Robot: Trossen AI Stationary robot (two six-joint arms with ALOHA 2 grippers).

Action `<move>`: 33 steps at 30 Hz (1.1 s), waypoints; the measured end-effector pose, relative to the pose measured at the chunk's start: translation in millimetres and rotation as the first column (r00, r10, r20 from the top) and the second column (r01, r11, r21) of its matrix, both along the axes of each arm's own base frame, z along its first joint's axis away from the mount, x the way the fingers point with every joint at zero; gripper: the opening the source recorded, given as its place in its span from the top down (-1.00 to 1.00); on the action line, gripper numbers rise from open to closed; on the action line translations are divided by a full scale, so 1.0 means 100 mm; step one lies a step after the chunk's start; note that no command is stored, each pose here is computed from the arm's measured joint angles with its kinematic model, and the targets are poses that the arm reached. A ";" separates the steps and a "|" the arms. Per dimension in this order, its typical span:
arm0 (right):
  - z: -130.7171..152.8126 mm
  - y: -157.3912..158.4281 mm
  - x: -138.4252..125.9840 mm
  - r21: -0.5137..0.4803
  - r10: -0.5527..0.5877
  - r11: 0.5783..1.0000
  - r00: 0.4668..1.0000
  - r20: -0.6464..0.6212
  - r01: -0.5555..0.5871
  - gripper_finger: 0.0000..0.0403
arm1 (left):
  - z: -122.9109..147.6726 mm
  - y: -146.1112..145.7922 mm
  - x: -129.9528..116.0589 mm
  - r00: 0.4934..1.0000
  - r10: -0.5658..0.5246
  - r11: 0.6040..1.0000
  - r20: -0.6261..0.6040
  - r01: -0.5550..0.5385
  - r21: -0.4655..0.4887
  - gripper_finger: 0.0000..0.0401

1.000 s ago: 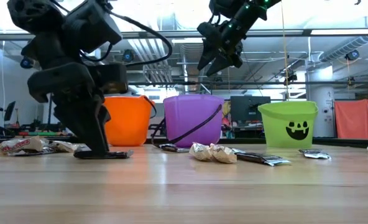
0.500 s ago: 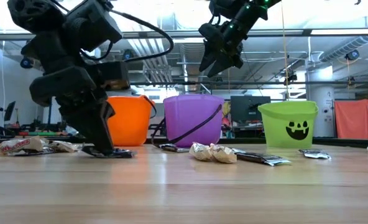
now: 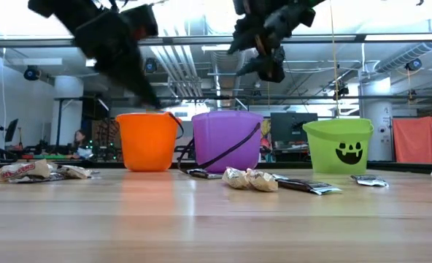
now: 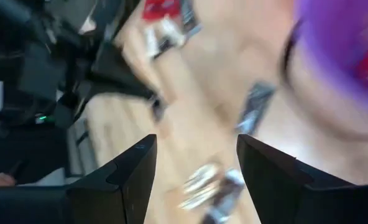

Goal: Sort candy by brand, put in halloween buckets
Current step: Put the brown chocolate bar into the green bucket

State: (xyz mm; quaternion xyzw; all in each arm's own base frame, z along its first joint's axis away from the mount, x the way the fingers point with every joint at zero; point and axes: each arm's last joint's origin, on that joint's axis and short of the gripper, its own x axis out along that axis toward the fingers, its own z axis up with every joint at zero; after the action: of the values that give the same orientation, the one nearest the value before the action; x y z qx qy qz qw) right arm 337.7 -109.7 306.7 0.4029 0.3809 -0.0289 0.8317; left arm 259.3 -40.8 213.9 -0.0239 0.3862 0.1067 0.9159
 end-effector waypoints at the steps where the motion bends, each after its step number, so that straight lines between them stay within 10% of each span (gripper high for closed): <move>1: -0.01 0.07 0.04 0.025 0.002 1.000 1.000 -0.005 -0.002 -0.07 | 0.08 0.02 0.01 1.000 0.006 0.999 0.011 -0.006 0.035 0.99; 19: -0.24 0.41 0.49 0.066 -0.027 0.998 0.998 0.057 0.024 -0.07 | 0.62 0.17 0.22 1.000 -0.001 0.947 0.013 -0.003 0.321 1.00; 33: -0.40 0.44 0.51 -0.041 0.028 0.999 1.000 -0.009 -0.028 -0.06 | 0.38 0.31 0.03 0.991 -0.020 0.973 -0.132 0.050 0.227 1.00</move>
State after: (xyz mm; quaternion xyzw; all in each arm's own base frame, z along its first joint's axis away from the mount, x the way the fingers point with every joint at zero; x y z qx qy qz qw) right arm 388.5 -66.0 266.6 0.3800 0.3891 -0.0268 0.8387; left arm 261.8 -9.7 251.9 0.0959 0.4299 0.1356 0.8875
